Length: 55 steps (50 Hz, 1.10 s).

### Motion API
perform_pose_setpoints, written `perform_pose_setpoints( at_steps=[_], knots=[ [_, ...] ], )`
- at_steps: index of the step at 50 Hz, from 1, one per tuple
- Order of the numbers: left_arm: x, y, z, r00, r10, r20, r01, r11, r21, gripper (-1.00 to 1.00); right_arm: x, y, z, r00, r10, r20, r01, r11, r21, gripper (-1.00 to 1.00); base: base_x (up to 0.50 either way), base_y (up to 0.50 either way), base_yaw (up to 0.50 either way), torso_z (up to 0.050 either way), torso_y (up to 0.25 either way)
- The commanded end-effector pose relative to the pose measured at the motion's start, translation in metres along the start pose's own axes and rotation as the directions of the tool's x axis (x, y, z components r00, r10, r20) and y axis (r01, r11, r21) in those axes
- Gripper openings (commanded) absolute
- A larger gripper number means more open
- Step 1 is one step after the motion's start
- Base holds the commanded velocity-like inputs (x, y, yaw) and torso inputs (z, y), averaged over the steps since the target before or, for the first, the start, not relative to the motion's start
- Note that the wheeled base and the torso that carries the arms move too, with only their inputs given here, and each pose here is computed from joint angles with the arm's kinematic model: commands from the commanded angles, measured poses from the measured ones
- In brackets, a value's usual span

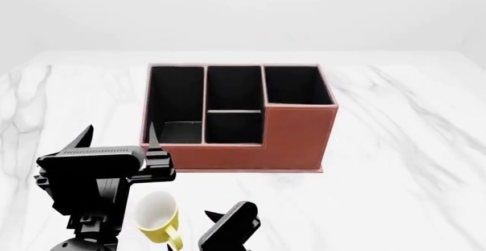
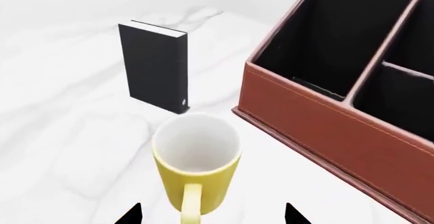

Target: Pick up the yellow and white mug and place it to the right of the caddy.

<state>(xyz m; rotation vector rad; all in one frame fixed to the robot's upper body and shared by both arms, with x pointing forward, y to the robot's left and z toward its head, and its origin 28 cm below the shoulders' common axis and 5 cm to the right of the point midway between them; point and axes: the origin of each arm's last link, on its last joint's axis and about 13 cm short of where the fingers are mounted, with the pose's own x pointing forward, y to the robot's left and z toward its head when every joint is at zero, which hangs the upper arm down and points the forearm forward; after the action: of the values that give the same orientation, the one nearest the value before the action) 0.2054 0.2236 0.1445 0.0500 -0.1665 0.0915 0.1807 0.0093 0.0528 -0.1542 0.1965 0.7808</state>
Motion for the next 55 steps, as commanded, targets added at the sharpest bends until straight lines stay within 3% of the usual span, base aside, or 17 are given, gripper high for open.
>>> perform_pose_setpoints(
  at_steps=[1, 37, 54, 55],
  knots=[
    [0.000, 0.000, -0.001, 1.000, -0.004, -0.004, 0.004, 1.000, -0.005, 1.00, 0.011, -0.003, -0.008, 0.999, 0.016, -0.040, -0.015, 1.000, 0.017, 1.00, 0.00, 0.00, 0.00, 0.000, 0.000],
    [0.000, -0.001, -0.003, 1.000, -0.019, -0.007, 0.019, 1.000, -0.015, 1.00, 0.051, -0.021, -0.032, 0.983, 0.091, -0.157, -0.080, 0.994, 0.077, 1.00, 0.00, 0.00, 0.00, 0.000, 0.000],
    [-0.001, -0.002, -0.003, 1.000, -0.028, -0.004, 0.028, 0.999, -0.020, 1.00, 0.065, -0.029, -0.032, 0.976, 0.135, -0.173, -0.125, 0.990, 0.070, 1.00, 0.00, 0.00, 0.00, 0.000, 0.000],
    [-0.001, -0.002, -0.003, 1.000, -0.028, -0.004, 0.028, 0.999, -0.021, 1.00, 0.065, -0.029, -0.032, 0.974, 0.147, -0.171, -0.136, 0.988, 0.076, -1.00, 0.00, 0.00, 0.00, 0.000, 0.000]
  ],
)
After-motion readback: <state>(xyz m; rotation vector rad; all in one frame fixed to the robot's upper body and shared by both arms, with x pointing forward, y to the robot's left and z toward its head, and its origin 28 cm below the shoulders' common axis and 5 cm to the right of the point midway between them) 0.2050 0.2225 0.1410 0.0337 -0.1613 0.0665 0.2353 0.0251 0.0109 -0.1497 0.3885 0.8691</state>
